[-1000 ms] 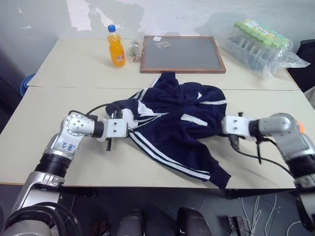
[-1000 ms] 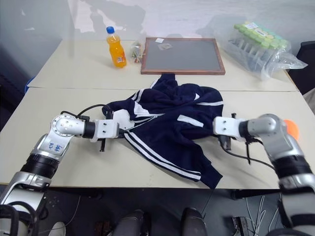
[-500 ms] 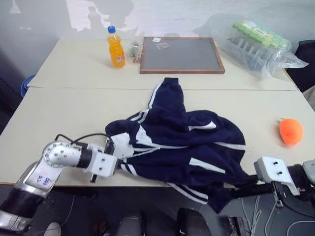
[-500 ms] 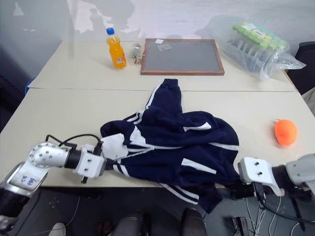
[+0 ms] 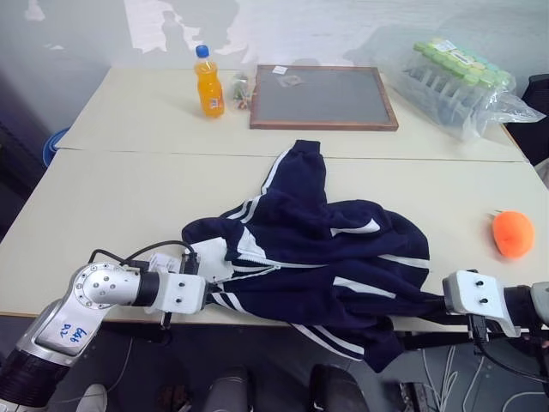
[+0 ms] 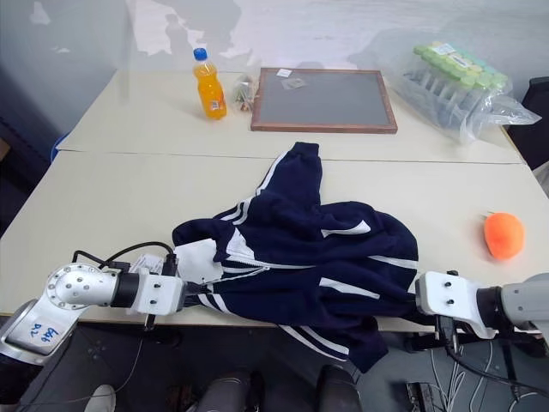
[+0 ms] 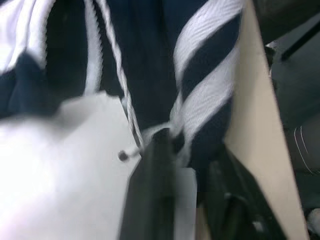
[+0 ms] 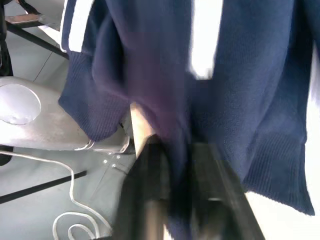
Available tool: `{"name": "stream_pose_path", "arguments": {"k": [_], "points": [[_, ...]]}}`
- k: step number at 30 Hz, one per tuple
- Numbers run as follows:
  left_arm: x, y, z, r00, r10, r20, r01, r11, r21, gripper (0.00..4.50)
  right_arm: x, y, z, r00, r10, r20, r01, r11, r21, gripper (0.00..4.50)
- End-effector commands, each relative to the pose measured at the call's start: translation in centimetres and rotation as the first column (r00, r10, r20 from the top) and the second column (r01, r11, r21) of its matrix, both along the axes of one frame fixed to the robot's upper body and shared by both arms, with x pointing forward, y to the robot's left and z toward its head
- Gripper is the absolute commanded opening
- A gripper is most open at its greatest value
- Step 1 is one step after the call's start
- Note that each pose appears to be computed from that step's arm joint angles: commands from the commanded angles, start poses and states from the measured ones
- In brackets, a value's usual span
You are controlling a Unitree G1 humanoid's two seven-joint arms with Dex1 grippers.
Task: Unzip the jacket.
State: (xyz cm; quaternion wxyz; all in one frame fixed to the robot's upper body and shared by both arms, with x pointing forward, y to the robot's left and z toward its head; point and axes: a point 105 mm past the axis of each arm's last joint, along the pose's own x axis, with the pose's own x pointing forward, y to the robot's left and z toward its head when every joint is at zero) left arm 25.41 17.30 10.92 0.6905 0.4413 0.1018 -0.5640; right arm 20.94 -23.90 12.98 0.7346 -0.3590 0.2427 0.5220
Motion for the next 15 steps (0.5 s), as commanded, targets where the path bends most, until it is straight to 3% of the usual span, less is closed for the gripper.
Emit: {"name": "stream_pose_path", "arguments": {"k": [1, 5, 6, 10, 15], "points": [[-0.1, 0.6, 0.3, 0.999, 0.038, -0.035, -0.038, 0.999, -0.015, 1.86, -0.2, -0.4, 1.1, 1.0, 0.006, -0.01, -0.006, 1.0, -0.001, 1.76], [-0.7, 0.9, 1.0, 0.996, 0.042, -0.08, -0.047, 0.998, -0.05, 3.0, 0.9, -0.7, 2.5, 0.999, -0.014, 0.044, 0.012, 1.0, 0.026, 3.06], [-1.0, 0.7, 2.4, 0.991, 0.03, -0.127, -0.045, 0.991, -0.122, 3.25, 1.3, -0.6, 3.6, 0.999, -0.019, 0.044, 0.016, 0.997, 0.073, 3.37], [-1.0, 0.4, 8.1, 0.964, -0.043, -0.26, -0.049, 0.94, -0.337, 3.25, 3.5, -0.7, 8.0, 0.997, -0.07, 0.029, 0.06, 0.962, 0.268, 3.37], [2.8, 0.0, 12.3, 0.954, -0.079, -0.289, -0.052, 0.907, -0.417, 3.25, 9.4, -0.1, 9.8, 0.989, -0.14, 0.048, 0.113, 0.923, 0.368, 3.37]]}}
